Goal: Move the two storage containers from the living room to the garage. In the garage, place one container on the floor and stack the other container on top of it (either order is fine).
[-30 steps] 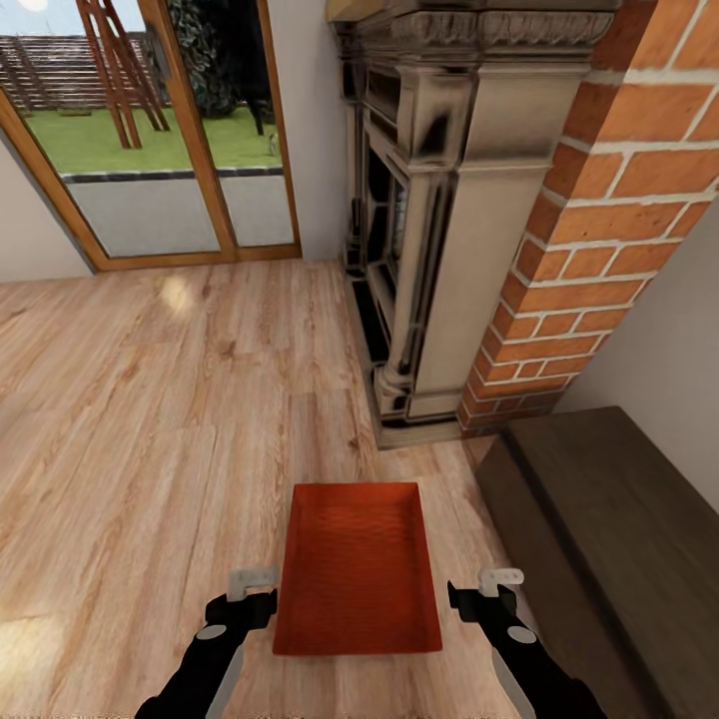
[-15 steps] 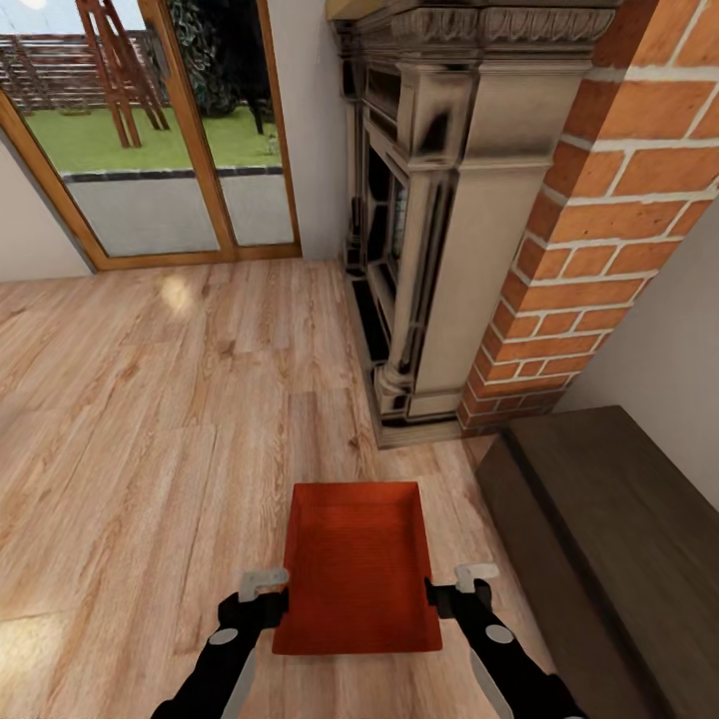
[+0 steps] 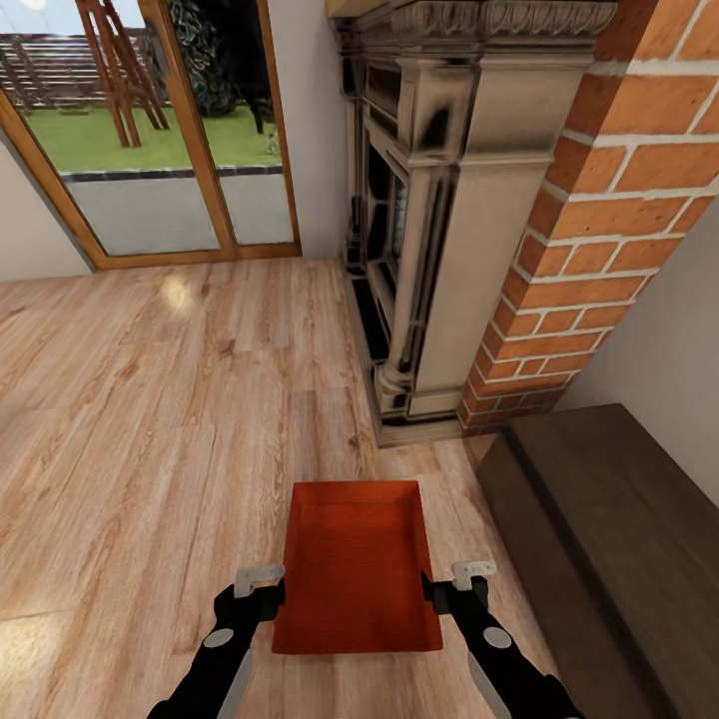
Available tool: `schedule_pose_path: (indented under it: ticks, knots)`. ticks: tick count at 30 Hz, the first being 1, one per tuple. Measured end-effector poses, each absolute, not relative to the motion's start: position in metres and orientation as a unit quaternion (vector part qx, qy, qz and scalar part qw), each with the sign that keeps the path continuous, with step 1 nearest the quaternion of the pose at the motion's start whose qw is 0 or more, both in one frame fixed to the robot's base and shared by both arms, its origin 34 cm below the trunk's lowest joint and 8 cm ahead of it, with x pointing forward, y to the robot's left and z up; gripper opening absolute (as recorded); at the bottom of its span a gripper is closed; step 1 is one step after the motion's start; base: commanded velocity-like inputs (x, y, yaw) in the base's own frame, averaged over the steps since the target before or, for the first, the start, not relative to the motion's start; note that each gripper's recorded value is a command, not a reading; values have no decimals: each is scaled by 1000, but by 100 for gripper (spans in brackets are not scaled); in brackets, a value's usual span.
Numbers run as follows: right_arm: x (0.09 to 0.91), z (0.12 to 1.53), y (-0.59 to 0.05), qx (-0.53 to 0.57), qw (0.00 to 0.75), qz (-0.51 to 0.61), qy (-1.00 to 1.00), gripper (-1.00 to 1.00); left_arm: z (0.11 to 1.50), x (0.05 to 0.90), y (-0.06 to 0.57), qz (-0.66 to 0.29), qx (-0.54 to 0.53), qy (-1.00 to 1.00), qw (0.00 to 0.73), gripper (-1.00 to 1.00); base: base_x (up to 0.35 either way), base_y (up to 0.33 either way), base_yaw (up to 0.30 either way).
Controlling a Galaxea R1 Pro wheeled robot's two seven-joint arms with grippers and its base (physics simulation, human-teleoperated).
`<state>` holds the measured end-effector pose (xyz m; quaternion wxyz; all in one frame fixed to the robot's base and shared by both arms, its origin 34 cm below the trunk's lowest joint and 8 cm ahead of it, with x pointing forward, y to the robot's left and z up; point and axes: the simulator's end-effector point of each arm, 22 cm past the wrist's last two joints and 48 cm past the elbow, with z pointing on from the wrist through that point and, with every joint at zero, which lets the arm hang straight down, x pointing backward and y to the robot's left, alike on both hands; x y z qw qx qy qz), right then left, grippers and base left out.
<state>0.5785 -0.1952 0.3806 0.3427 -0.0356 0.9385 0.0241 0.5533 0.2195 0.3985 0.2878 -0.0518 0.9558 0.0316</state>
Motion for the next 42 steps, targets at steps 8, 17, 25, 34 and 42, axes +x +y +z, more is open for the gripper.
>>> schedule_pose_path:
  ticks: [8,17,25,34,42]
  knots:
    - [581,369,-195,-32,358,25,933,100,382,551,219,32,-52,956,288,100,0,0,0]
    - [578,358,-196,-30,357,24,933,100,372,549,219,31,-51,956,287,100,0,0,0]
    - [567,342,-198,-31,338,22,940,100,363,546,216,29,-51,957,285,100,0,0,0]
    - [559,320,-198,-31,331,22,943,100,343,541,217,30,-49,958,282,100,0,0,0]
    - [555,303,-199,-31,331,22,943,100,326,538,218,31,-49,958,281,100,0,0,0]
